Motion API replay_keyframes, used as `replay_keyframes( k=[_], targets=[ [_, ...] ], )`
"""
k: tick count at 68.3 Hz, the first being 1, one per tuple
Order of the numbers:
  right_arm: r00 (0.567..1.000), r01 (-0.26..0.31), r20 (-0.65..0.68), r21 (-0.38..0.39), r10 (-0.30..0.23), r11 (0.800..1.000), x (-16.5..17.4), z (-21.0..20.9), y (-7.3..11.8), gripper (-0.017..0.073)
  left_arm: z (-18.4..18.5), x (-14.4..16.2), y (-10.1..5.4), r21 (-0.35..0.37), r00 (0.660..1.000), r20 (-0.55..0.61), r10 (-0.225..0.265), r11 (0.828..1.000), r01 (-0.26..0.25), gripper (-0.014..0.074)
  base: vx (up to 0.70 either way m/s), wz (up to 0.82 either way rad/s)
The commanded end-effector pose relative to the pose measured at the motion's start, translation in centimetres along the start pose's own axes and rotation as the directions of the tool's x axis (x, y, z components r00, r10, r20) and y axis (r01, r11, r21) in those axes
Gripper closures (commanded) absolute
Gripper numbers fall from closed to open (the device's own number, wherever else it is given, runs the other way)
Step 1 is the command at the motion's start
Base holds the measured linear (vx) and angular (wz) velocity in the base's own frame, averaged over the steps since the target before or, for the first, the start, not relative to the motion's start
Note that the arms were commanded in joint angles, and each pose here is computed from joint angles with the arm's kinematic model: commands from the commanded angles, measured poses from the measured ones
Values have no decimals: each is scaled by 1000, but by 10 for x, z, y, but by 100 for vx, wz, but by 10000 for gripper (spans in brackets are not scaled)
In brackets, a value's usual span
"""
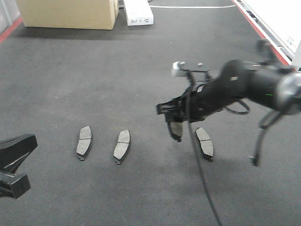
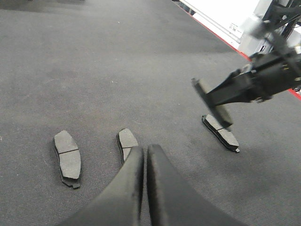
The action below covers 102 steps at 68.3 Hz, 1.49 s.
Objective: Move and align brake pads A on conveyor
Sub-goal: 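Move the right gripper with its brake pad between the two spaced pads, then lower the pad onto the belt and open the right gripper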
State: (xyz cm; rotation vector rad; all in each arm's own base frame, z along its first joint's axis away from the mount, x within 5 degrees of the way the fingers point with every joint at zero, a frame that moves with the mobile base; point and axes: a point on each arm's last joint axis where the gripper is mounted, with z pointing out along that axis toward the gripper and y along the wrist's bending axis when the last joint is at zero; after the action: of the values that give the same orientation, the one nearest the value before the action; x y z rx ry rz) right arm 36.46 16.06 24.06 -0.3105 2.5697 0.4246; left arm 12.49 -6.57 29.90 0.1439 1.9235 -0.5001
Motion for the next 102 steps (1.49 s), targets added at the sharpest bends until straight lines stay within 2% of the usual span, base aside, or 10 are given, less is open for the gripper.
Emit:
replay_keyframes(
  k=[1, 12, 33, 48, 53, 65, 76, 91, 102],
  targets=[
    [996, -10, 86, 24, 8, 1000, -21, -12, 12, 456, -2, -11, -6, 48, 998, 67, -1, 999, -2, 600, 0, 0],
    [996, -73, 47, 34, 71, 997, -23, 13, 10, 453, -2, -11, -6, 48, 998, 67, -1, 999, -2, 600, 0, 0],
    [991, -130, -33, 52, 132, 990, -10, 58, 1, 447, -2, -11, -6, 48, 998, 67, -1, 999, -2, 600, 0, 0],
    [987, -141, -63, 64, 145, 988, -4, 73, -2, 432, -2, -11, -6, 48, 998, 67, -1, 999, -2, 600, 0, 0],
    [988, -141, -62, 64, 145, 988, -4, 73, -2, 398, -2, -11, -6, 48, 998, 67, -1, 999, -2, 600, 0, 0],
    [984, -144, -96, 71, 150, 987, -1, 73, -3, 221, -2, -11, -6, 48, 998, 67, -1, 999, -2, 600, 0, 0],
    [983, -144, -103, 71, 151, 987, -3, 62, -2, 124, -2, -11, -6, 48, 998, 67, -1, 999, -2, 600, 0, 0],
    [991, -135, 10, 50, 134, 990, -21, 11, 1, 123, -2, -11, -6, 48, 998, 67, -1, 999, -2, 600, 0, 0],
    [992, -91, 92, 109, 82, 990, -31, -37, -5, 123, -2, -11, -6, 48, 998, 67, -1, 999, -2, 600, 0, 0]
  ],
)
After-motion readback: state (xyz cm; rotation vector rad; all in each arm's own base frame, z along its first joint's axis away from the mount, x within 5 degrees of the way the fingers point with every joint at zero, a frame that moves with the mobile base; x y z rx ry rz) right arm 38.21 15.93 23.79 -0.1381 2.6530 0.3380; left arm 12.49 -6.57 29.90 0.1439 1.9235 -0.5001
